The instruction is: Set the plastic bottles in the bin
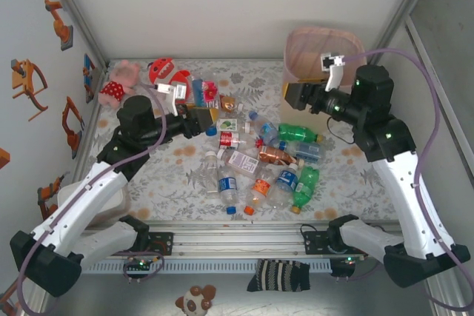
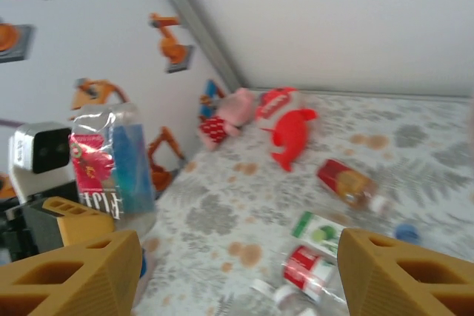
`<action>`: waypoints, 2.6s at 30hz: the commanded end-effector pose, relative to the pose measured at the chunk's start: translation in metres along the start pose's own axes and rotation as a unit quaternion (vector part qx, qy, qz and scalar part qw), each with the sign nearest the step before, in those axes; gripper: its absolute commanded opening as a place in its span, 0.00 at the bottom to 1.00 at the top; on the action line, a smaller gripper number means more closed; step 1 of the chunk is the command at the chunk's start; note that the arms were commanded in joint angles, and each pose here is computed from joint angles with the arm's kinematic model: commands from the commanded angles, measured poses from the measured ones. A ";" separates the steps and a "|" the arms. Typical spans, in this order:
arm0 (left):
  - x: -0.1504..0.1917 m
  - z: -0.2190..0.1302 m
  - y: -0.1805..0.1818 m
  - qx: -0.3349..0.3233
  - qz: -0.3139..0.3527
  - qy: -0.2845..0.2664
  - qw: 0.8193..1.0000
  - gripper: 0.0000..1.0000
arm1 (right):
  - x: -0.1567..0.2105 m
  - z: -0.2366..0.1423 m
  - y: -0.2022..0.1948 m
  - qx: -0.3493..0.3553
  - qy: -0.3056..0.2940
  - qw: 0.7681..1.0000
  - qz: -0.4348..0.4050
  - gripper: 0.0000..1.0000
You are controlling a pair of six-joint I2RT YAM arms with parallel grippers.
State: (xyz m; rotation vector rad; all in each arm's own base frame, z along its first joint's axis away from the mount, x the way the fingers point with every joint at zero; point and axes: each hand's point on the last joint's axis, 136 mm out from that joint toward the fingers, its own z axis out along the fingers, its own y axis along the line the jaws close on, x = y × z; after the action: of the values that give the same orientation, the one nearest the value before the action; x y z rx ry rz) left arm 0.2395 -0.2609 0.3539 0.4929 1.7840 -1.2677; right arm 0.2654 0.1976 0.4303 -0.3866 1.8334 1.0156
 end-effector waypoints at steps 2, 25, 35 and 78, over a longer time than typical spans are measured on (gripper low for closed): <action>-0.006 -0.006 -0.069 0.154 0.076 -0.002 0.985 0.43 | -0.018 -0.006 0.067 -0.137 -0.049 0.988 -0.052 0.70; 0.018 -0.023 -0.169 0.334 0.159 0.050 0.928 0.41 | 0.010 -0.010 0.191 -0.359 -0.010 0.918 -0.168 0.77; 0.017 -0.025 -0.166 0.318 0.165 0.045 0.933 0.43 | 0.017 -0.012 0.198 -0.366 -0.005 0.916 -0.166 0.60; 0.029 -0.045 -0.097 0.104 0.170 -0.009 0.980 0.73 | -0.143 -0.004 -0.198 0.344 -0.153 0.920 0.105 0.45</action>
State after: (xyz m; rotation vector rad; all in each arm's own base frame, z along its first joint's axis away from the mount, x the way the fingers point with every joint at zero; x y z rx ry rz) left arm 0.1326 -0.2661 0.3917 0.8690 1.4818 -1.2406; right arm 0.4443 0.0807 0.4652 0.1850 1.8600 0.5031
